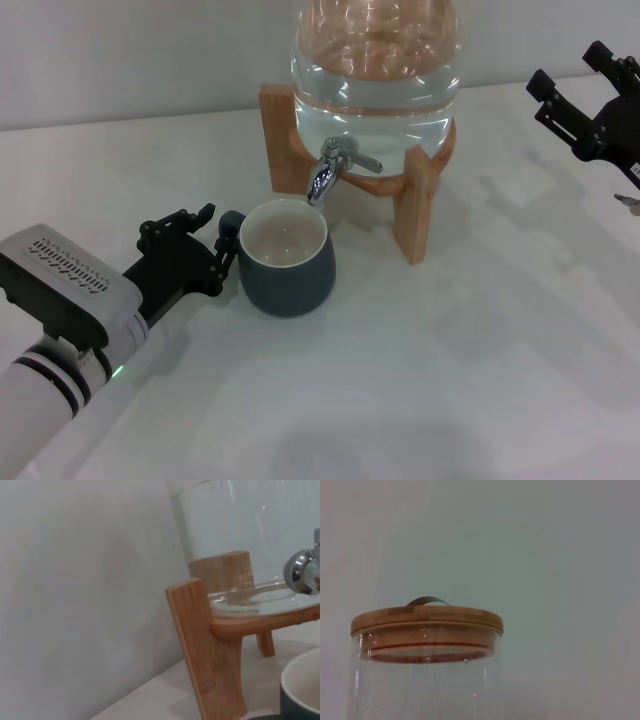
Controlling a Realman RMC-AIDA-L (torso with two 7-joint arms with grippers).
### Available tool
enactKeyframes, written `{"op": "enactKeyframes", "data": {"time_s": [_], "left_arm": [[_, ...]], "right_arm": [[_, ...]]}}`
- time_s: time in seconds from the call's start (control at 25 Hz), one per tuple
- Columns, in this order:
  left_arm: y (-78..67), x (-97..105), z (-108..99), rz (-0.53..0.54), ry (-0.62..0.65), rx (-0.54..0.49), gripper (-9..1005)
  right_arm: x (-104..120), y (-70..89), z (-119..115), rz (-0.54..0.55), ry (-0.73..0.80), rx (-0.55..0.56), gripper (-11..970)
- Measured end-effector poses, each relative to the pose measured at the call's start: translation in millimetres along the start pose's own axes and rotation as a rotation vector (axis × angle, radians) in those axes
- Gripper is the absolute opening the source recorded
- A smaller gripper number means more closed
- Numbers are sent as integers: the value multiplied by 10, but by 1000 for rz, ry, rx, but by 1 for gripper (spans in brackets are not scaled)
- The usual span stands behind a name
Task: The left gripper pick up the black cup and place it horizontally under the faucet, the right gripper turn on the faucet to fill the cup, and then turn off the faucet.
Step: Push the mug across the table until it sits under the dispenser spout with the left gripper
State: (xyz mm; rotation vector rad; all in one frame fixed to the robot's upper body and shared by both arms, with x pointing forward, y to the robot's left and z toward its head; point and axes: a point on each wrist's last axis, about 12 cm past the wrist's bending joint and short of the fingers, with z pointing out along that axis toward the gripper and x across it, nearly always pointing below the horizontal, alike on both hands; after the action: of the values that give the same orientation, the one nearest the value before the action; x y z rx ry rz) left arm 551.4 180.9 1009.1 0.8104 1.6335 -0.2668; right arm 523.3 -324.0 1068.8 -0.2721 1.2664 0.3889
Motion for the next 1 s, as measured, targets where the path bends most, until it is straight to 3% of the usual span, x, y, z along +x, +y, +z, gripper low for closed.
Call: {"op": "enactKeyframes", "data": {"time_s": [1.0], "left_arm": [[-60,88,-85,-22,18,7,393]], "right_arm": [[5,6,11,2,3,-3,859]]}}
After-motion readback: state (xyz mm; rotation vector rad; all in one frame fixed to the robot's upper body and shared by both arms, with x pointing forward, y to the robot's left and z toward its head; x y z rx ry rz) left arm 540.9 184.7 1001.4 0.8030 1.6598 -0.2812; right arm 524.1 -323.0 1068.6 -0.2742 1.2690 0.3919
